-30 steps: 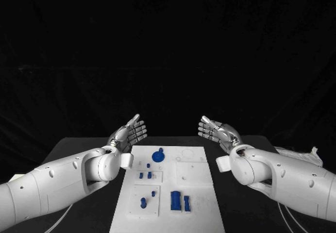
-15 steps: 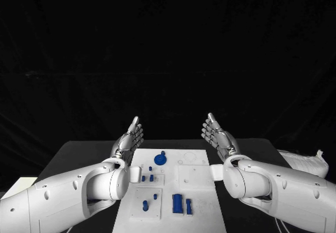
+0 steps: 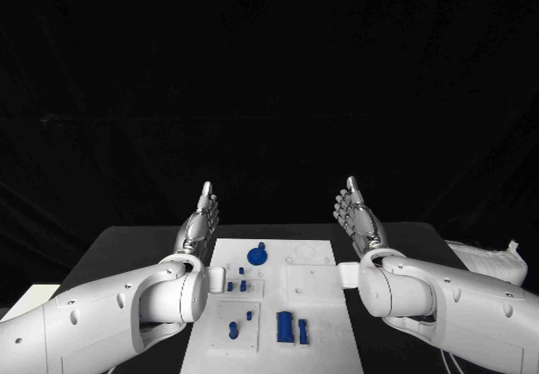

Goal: Assemble the parts on the task board

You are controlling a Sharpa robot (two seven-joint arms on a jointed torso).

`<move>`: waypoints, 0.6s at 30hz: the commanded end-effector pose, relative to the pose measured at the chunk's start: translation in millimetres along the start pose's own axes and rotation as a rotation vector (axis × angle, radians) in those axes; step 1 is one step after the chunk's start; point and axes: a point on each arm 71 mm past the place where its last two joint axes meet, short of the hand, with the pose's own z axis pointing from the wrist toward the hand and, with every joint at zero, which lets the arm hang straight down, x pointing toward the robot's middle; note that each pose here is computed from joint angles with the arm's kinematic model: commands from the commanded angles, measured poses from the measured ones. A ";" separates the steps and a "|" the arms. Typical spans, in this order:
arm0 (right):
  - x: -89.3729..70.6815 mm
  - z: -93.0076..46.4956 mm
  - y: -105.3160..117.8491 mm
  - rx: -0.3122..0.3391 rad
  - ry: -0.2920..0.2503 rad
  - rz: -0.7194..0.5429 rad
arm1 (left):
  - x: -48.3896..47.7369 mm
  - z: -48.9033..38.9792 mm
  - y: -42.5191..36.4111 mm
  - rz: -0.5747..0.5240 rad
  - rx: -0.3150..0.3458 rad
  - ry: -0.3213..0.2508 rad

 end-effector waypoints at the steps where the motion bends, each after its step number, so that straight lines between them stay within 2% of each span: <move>1: 0.1 -0.3 1.4 -0.018 -0.005 -0.001 | 0.6 -0.3 -3.1 0.017 0.036 -0.005; 18: 0.1 -0.3 1.4 -0.018 -0.005 -0.001 | 0.6 -0.3 -3.1 0.017 0.036 -0.005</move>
